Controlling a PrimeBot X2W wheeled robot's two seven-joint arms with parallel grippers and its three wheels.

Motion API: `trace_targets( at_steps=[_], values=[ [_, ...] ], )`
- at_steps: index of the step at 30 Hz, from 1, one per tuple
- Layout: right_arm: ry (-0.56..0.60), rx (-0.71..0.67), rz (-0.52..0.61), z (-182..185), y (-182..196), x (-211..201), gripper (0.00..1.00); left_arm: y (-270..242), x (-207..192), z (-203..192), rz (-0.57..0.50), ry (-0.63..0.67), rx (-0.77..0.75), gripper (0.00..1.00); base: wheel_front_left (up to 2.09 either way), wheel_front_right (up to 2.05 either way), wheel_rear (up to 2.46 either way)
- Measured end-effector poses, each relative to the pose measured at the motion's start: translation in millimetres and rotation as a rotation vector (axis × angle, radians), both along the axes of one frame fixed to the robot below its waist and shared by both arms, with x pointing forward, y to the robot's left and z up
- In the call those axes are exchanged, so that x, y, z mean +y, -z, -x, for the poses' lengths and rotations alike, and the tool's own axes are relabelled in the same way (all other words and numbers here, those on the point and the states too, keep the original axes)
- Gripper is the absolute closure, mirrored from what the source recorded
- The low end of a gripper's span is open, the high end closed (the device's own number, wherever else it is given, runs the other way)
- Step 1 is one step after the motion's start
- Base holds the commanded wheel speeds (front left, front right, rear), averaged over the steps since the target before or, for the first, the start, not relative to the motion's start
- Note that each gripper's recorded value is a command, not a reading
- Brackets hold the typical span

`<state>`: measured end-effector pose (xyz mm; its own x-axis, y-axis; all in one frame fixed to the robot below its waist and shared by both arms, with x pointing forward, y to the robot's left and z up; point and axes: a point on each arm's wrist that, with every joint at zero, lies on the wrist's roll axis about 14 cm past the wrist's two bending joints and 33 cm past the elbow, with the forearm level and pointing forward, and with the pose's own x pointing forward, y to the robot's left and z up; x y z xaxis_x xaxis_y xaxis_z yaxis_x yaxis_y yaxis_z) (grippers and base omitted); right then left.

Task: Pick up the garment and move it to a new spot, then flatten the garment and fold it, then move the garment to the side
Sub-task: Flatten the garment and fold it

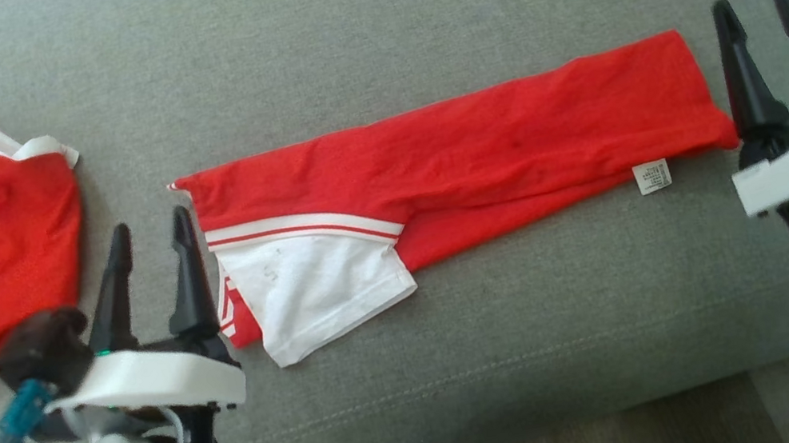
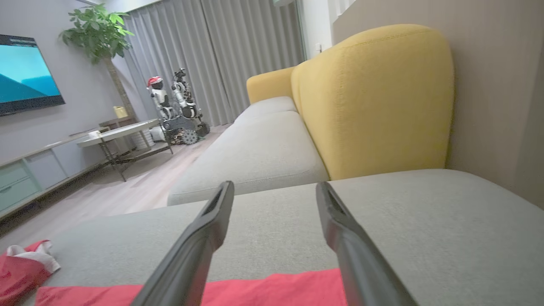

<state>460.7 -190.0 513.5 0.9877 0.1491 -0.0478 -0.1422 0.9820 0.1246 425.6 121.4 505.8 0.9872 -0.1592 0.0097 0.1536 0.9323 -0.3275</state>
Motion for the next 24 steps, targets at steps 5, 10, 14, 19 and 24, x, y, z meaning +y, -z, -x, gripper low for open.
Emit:
trace_targets(
  at_steps=[5,10,14,19,24],
  values=[
    [0.035,-0.014,0.035,11.9,11.3,0.7,0.0,-13.9,-0.2,-3.8,-0.012,-0.031,-0.082,0.0,0.0,0.0,0.0],
    [0.059,0.024,0.028,17.3,25.7,0.4,0.0,6.3,-0.9,8.1,-0.008,-0.031,-0.044,0.0,0.0,0.0,0.0],
    [0.125,0.126,-0.03,19.6,52.6,-13.6,0.0,17.0,-2.1,8.2,-0.018,-0.018,-0.026,0.0,0.0,0.0,0.0],
    [0.179,0.274,-0.042,17.2,91.1,-30.4,0.0,34.1,-0.7,5.3,-0.004,-0.02,0.017,0.0,0.0,0.0,0.0],
    [0.191,0.364,-0.022,-2.1,109.2,-40.4,0.0,44.8,0.8,-2.1,-0.017,-0.013,0.034,0.0,0.0,0.0,0.0]
  ],
)
